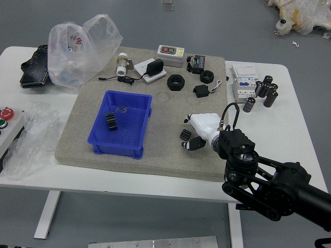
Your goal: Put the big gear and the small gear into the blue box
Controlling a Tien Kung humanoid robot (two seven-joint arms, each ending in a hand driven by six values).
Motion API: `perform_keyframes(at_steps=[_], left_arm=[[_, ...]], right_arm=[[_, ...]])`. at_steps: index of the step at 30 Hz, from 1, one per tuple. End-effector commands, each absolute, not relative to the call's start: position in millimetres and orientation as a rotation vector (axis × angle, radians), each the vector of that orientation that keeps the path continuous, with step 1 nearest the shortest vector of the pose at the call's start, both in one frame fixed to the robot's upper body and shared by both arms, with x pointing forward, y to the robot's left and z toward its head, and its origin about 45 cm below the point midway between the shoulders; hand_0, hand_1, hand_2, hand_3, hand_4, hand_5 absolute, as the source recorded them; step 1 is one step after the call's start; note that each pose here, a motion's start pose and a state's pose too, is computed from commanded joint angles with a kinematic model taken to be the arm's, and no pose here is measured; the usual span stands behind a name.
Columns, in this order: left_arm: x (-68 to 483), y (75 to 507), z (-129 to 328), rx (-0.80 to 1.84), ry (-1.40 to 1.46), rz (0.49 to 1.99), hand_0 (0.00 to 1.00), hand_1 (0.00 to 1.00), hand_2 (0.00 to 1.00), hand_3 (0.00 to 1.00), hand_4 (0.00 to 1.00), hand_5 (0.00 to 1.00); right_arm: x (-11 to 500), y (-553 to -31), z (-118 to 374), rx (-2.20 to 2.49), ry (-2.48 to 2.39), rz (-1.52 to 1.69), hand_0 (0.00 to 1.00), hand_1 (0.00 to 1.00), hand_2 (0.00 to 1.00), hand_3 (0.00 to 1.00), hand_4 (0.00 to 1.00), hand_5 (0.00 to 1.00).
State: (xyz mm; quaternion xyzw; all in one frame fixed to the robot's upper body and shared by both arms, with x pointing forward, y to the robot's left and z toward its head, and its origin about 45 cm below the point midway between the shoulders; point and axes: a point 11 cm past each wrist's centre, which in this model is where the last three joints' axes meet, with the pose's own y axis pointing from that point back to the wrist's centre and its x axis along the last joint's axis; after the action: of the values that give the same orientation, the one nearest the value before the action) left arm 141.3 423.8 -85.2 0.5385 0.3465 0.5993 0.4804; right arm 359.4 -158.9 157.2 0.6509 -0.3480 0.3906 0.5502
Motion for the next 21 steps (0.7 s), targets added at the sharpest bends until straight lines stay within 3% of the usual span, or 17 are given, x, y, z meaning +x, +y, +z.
perform_keyframes(at_steps=[1, 2, 7, 8, 13, 14, 19, 20, 21], left_arm=[[141.4, 423.8, -85.2, 1.313, 0.845, 1.462, 0.583, 0.533, 0.536, 0.643, 0.66, 0.164], [141.5, 423.8, -85.2, 1.313, 0.845, 1.462, 0.583, 0.533, 0.535, 0.644, 0.661, 0.164], [142.0, 423.5, -85.2, 1.312, 0.844, 1.462, 0.583, 0.533, 0.535, 0.644, 0.661, 0.164], [142.0, 423.6, -85.1, 1.313, 0.844, 1.462, 0.584, 0.534, 0.537, 0.644, 0.661, 0.161], [142.2, 423.6, -85.1, 1.312, 0.844, 1.462, 0.584, 0.534, 0.537, 0.644, 0.661, 0.161], [142.3, 423.4, -85.1, 1.312, 0.844, 1.462, 0.584, 0.533, 0.537, 0.645, 0.661, 0.162], [142.3, 422.8, -85.3, 1.312, 0.844, 1.461, 0.584, 0.533, 0.537, 0.645, 0.661, 0.162], [142.3, 422.9, -85.3, 1.312, 0.844, 1.461, 0.584, 0.534, 0.537, 0.645, 0.661, 0.162], [142.2, 422.9, -85.3, 1.312, 0.844, 1.461, 0.584, 0.534, 0.537, 0.645, 0.661, 0.162]], right_arm=[[359.0, -158.5, 155.3, 1.541, -0.821, 0.922, 0.186, 0.363, 0.685, 0.75, 0.768, 0.257], [358.6, -158.2, 154.1, 1.541, -0.819, 0.92, 0.185, 0.343, 0.518, 0.691, 0.659, 0.179], [357.7, -156.6, 149.9, 1.55, -0.835, 0.909, 0.185, 0.343, 0.518, 0.691, 0.659, 0.179], [358.0, -156.6, 149.9, 1.552, -0.844, 0.906, 0.164, 0.312, 0.41, 0.628, 0.531, 0.148], [359.6, -158.3, 151.1, 1.564, -0.893, 0.889, 0.164, 0.312, 0.41, 0.628, 0.531, 0.148], [359.8, -158.6, 151.2, 1.566, -0.901, 0.886, 0.151, 0.299, 0.369, 0.543, 0.605, 0.107], [359.5, -158.8, 150.0, 1.586, -0.93, 0.866, 0.151, 0.299, 0.369, 0.543, 0.605, 0.107], [359.4, -158.6, 149.7, 1.591, -0.935, 0.863, 0.139, 0.29, 0.352, 0.432, 0.563, 0.108], [359.5, -158.4, 149.6, 1.595, -0.94, 0.862, 0.139, 0.29, 0.352, 0.432, 0.563, 0.108]])
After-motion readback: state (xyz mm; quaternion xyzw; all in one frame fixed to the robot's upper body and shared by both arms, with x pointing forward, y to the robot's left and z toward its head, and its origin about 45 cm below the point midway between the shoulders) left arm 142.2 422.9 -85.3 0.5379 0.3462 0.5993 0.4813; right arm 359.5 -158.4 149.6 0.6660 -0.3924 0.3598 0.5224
